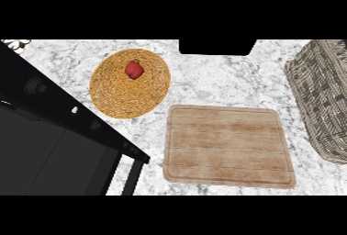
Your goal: Pick the sweet potato from the cutting board and place it in the basket
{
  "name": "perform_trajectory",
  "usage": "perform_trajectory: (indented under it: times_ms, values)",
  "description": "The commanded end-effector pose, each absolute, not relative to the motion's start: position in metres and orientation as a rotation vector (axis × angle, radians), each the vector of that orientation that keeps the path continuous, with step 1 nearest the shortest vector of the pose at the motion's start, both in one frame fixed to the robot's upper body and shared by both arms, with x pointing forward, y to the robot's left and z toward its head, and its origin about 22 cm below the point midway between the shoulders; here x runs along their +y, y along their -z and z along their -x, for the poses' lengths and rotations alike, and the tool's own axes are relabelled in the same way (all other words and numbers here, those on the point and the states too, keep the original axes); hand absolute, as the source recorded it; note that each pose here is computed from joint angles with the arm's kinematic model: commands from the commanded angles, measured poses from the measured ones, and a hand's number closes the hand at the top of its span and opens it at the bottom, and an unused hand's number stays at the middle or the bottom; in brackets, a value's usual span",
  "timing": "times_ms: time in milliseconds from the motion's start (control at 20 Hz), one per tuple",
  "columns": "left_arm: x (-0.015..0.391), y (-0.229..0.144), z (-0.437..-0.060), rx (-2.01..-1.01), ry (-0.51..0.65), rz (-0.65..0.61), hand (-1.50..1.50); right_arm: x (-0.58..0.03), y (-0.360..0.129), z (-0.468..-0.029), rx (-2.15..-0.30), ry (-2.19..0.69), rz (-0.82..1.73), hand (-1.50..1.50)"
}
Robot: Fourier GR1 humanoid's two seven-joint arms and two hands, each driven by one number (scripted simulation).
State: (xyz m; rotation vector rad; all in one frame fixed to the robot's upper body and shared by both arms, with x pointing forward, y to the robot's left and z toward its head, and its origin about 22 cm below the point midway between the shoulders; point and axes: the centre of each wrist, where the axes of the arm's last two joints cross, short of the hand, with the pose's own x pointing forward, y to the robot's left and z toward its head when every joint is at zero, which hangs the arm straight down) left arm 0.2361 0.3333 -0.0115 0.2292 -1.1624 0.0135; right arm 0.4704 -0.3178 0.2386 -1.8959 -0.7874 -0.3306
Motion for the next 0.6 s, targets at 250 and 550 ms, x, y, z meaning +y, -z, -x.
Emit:
perform_trajectory:
  times_ms: [250, 550]
  values:
    - [0.317, -0.031, -0.268, -1.386, 0.051, -0.210, 0.00, -0.363, -0.213, -0.454, -0.655, 0.705, 1.829, -1.50]
    - [0.319, -0.033, -0.271, -1.396, 0.061, -0.187, 0.00, -0.366, -0.195, -0.451, -0.676, 0.693, 1.828, -1.50]
